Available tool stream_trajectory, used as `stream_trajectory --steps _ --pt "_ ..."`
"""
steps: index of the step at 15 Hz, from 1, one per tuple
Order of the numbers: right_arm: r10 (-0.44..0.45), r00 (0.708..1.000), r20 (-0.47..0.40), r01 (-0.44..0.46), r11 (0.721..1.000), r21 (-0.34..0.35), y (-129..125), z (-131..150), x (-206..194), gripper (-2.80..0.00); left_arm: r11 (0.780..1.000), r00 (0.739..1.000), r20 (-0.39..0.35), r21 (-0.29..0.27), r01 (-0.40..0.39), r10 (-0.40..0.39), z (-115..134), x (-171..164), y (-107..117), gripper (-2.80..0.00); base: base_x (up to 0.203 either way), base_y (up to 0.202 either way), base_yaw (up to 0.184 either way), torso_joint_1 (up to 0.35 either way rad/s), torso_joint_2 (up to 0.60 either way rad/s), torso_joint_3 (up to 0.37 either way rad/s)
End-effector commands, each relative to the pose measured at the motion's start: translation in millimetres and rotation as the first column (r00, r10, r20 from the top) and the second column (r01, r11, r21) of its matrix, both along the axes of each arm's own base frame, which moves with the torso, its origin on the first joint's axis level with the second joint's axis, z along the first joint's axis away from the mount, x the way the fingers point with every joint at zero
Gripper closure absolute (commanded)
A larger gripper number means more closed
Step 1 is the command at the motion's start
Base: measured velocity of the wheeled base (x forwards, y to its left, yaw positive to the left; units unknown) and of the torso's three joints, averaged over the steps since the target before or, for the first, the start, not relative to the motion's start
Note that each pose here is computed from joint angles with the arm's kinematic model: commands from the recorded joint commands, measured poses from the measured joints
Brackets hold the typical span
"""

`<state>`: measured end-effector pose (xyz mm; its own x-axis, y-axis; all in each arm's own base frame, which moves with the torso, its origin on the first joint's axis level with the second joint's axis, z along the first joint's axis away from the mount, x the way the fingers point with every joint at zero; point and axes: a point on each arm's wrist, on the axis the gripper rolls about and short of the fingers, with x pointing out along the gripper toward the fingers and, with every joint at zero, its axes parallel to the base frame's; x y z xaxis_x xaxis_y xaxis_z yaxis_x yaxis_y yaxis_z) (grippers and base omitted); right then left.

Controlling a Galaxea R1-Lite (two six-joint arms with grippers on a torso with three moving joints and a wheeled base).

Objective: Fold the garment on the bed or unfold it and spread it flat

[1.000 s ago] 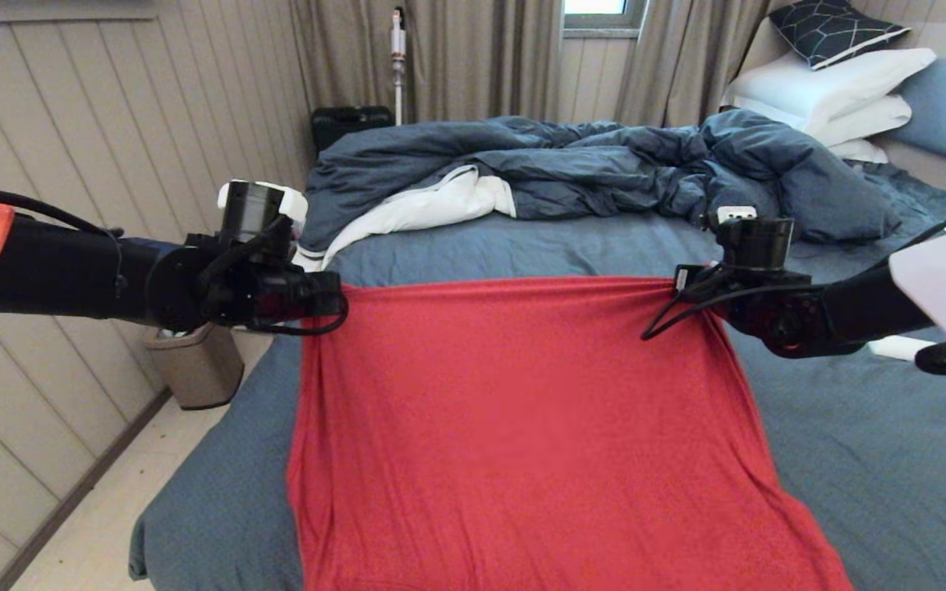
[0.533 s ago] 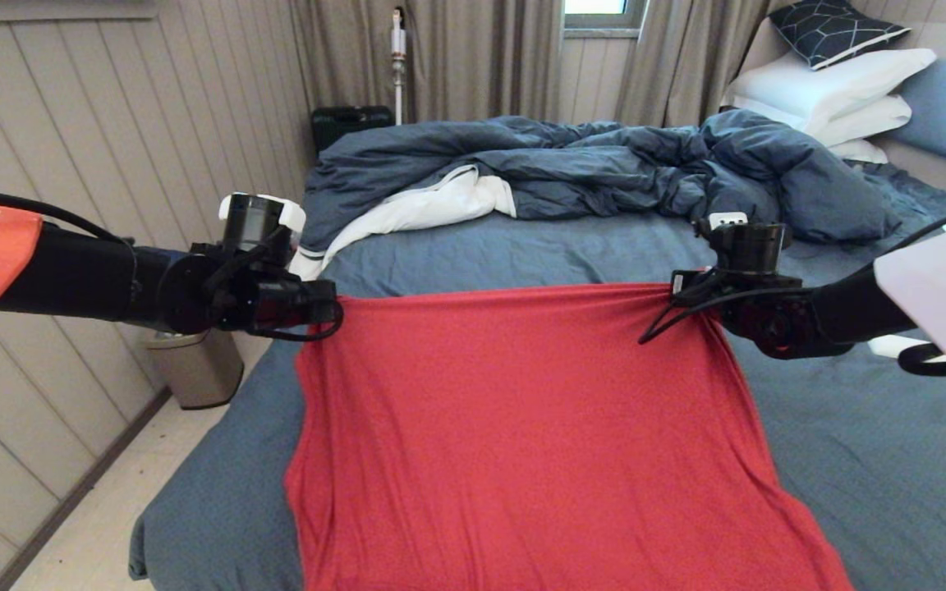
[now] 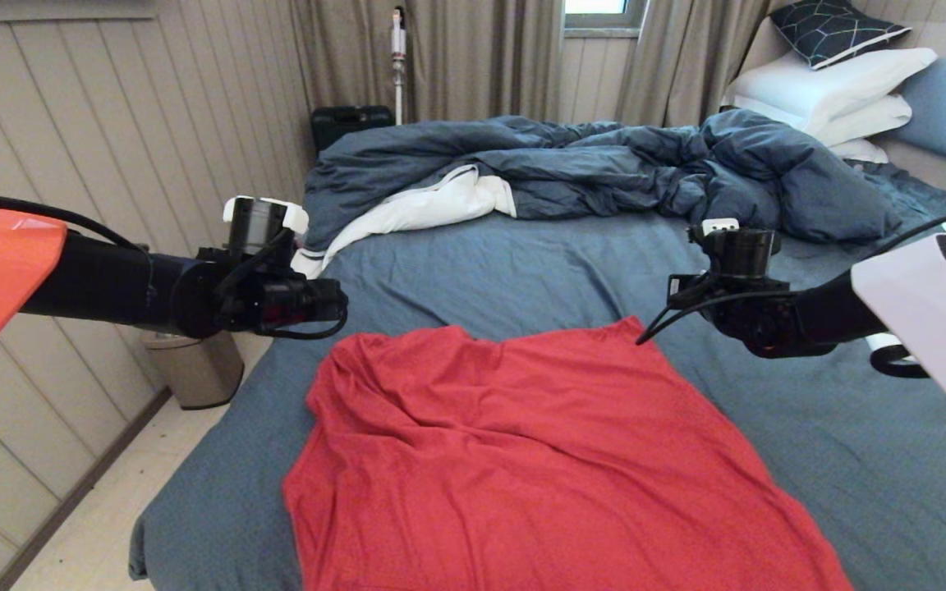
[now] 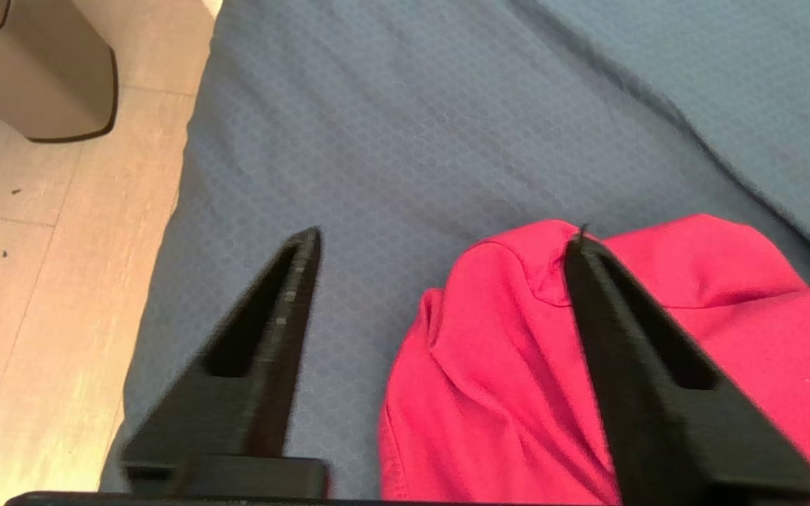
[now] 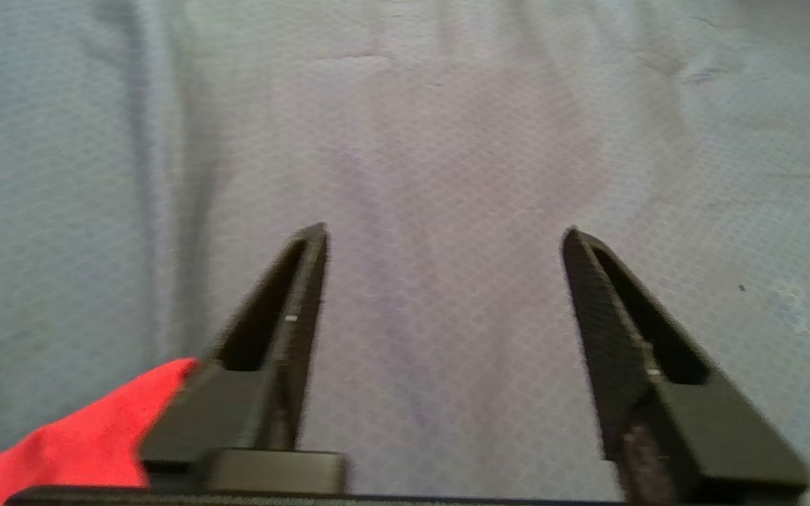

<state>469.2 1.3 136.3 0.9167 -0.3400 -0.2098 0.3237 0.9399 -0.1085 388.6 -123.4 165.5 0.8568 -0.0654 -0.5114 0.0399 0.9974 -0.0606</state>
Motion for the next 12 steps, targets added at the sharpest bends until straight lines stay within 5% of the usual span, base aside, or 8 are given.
stream_trajectory --steps 1,5,6,7,8,12 --pt "-0.001 1.0 0.007 0.001 1.0 -0.001 1.0 2.9 -0.2 -2.8 1.0 1.0 0.006 -0.001 -0.005 0.005 2.7 -0.9 1.2 -2.8 0.0 0.0 0.0 0.0 0.0 0.0" --pt "0.002 1.0 0.005 -0.002 1.0 0.007 0.9 39.5 -24.0 -2.8 1.0 0.999 0.034 -0.009 -0.029 0.03 39.3 -22.6 17.1 -2.8 0.0 0.0 0.0 0.0 0.0 0.0" --pt "0.0 1.0 -0.026 0.0 1.0 0.017 0.8 40.1 -29.2 -2.8 0.999 0.999 0.008 -0.003 -0.04 0.04 44.4 -29.5 22.9 0.0 0.0 0.0 0.0 0.0 0.0 0.0" --pt "-0.002 0.998 -0.055 0.003 1.0 0.022 0.6 36.8 -35.0 -0.32 0.999 0.998 -0.029 0.004 -0.051 0.051 47.6 -37.7 28.5 0.0 0.0 0.0 0.0 0.0 0.0 0.0" --pt "0.0 0.996 -0.085 0.002 1.0 0.025 0.3 33.5 -43.7 0.0 0.998 0.995 -0.076 0.009 -0.064 0.064 48.1 -45.0 32.7 0.0 0.0 0.0 0.0 0.0 0.0 0.0" --pt "0.062 0.986 -0.153 -0.05 0.995 0.084 -0.7 43.8 -91.9 0.0 0.995 0.982 -0.163 -0.023 -0.102 0.097 67.5 -84.8 45.9 0.0 0.0 0.0 0.0 0.0 0.0 0.0"
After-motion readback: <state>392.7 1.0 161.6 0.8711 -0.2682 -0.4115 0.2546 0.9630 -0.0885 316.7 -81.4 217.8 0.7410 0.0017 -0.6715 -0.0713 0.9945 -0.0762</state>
